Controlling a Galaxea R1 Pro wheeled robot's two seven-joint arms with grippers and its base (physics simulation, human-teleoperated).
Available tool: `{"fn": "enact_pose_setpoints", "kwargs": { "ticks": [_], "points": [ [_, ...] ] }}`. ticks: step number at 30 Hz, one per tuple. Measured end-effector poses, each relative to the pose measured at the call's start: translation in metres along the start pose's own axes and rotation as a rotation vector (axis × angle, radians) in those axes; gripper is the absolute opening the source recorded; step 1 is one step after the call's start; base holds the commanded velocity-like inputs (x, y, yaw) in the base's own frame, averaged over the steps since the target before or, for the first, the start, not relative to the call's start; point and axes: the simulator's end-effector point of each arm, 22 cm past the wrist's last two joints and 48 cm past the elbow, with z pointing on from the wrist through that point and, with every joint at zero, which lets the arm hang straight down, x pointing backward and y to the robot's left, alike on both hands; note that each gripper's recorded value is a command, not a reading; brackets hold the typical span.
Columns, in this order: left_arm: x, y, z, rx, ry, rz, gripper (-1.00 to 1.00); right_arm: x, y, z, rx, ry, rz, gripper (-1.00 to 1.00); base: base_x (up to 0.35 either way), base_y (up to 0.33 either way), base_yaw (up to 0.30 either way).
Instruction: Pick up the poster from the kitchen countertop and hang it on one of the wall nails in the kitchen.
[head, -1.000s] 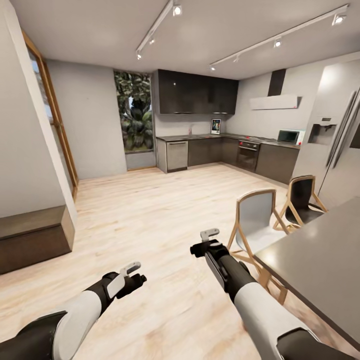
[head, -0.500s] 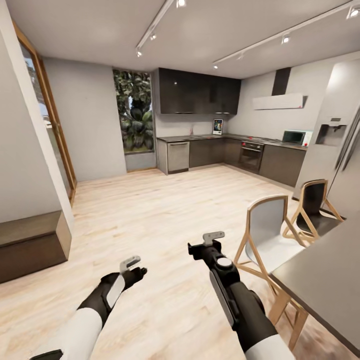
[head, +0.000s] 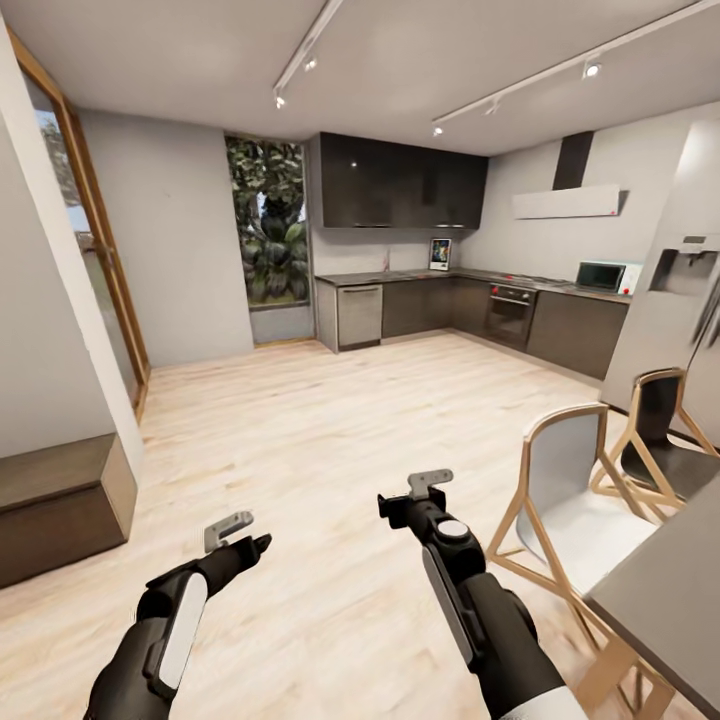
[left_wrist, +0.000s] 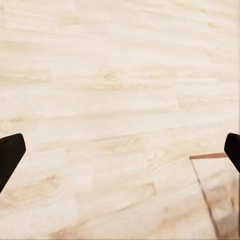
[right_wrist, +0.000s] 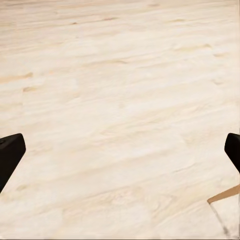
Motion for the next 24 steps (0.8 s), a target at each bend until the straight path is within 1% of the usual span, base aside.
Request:
{"fn": "enact_pose_setpoints", "kwargs": {
  "ticks": [4, 8, 9, 10, 11, 13, 18, 24],
  "points": [
    [0.009, -0.003, 0.008, 0.006, 0.036, -0.006, 1.00, 0.003, -0.002, -0.001, 0.000, 0.026, 0.004, 1.00, 0.340, 0.092, 0.000],
    [0.016, -0.004, 0.015, 0.007, 0.065, -0.010, 1.00, 0.001, -0.004, 0.000, 0.002, 0.026, 0.007, 1.00, 0.341, 0.094, 0.000],
    [0.019, -0.005, 0.019, 0.007, 0.078, -0.011, 1.00, -0.002, -0.005, 0.001, 0.003, 0.025, 0.007, 1.00, 0.341, 0.102, 0.000],
    [0.027, -0.006, 0.024, 0.006, 0.103, -0.015, 1.00, -0.008, -0.006, 0.003, 0.005, 0.022, 0.006, 1.00, 0.341, 0.102, 0.000],
    [0.029, -0.006, 0.025, 0.006, 0.110, -0.016, 1.00, -0.008, -0.006, 0.004, 0.006, 0.024, 0.006, 1.00, 0.341, 0.103, 0.000],
    [0.032, -0.007, 0.027, 0.006, 0.118, -0.017, 1.00, -0.008, -0.008, 0.006, 0.008, 0.027, 0.008, 1.00, 0.341, 0.104, 0.000],
    [0.036, -0.006, 0.030, 0.003, 0.132, -0.020, 1.00, -0.006, -0.023, 0.011, 0.036, 0.051, 0.034, 1.00, 0.341, 0.105, 0.000],
    [0.040, -0.006, 0.034, 0.000, 0.144, -0.022, 1.00, -0.007, -0.045, 0.024, 0.069, 0.084, 0.068, 1.00, 0.341, 0.105, 0.000]
  ]
}}
